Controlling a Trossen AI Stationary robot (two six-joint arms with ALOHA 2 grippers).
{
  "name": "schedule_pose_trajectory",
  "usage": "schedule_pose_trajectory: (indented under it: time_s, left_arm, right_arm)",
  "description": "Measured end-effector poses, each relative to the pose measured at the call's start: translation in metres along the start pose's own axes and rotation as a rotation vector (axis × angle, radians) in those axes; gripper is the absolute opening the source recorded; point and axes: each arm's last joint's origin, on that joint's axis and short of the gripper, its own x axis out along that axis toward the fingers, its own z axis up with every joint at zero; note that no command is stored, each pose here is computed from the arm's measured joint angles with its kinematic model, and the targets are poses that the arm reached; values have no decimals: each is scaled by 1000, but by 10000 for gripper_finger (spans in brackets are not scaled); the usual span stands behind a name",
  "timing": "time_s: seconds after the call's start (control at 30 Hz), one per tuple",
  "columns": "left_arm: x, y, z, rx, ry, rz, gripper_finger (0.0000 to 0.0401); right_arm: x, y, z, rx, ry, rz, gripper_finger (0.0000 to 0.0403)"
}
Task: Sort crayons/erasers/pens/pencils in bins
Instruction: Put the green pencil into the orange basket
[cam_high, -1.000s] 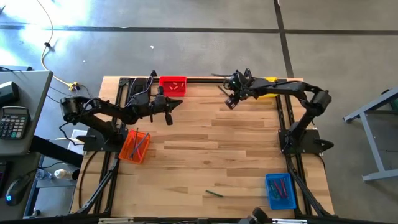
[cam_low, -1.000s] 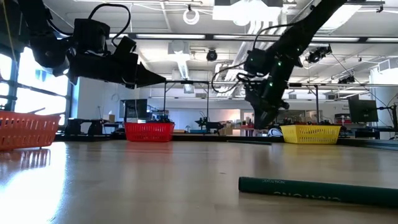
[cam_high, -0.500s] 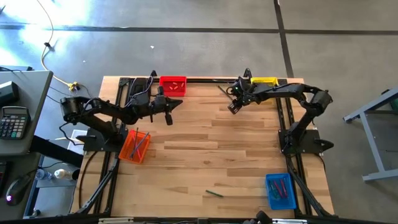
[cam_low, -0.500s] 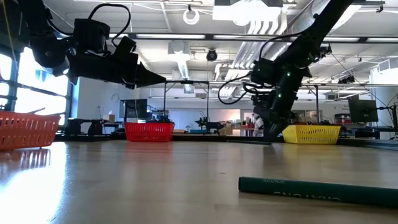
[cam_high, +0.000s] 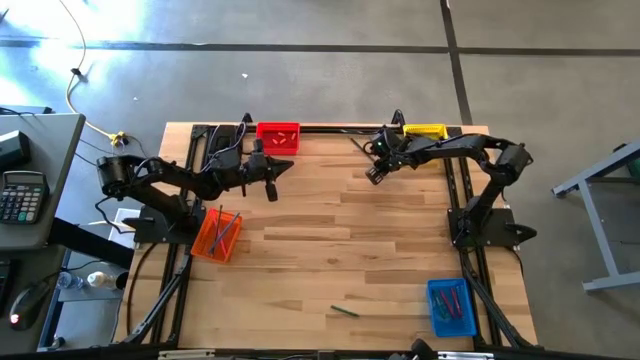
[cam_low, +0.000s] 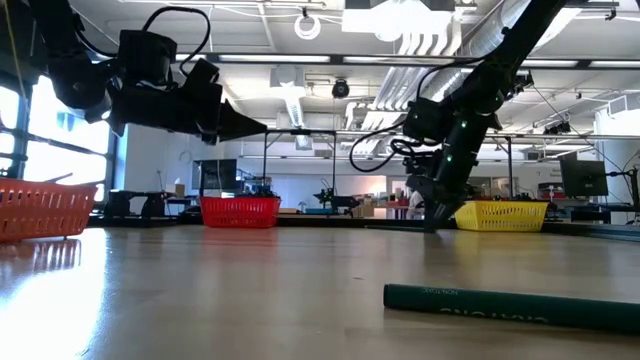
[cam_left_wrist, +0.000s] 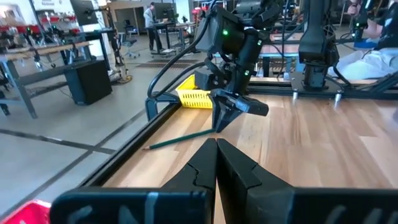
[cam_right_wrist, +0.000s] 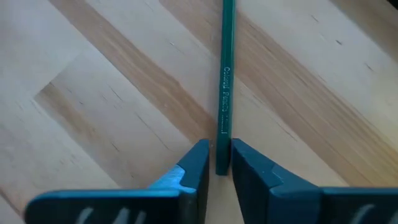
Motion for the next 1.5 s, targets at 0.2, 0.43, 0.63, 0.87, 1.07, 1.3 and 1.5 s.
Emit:
schedule_pose_trajectory:
  time_s: [0.2,0.43,0.63,0.87,1.07,1.3,1.5]
  left_arm:
    - [1,0,-1,-45,23,-20,0]
    - [10,-7,-6,-33,159,-162,2]
    - [11,-20,-6,54,170,-191,34]
    - [21,-51,0,226,290,-200,99]
    - [28,-75,15,421,272,-128,138]
    - [28,-99,24,592,271,-153,147]
    - [23,-112,24,788,284,-108,147]
  right_arm:
    - [0,0,-1,-43,5,0,14]
    - [-6,10,-1,-102,-10,-2,10]
    - [-23,29,-3,-141,-36,87,10]
    - [-30,61,-10,-191,-45,173,11]
    - [-37,93,-14,-203,-95,281,11]
    - [-46,121,-14,-166,-160,427,11]
    - [-52,134,-13,-135,-190,549,11]
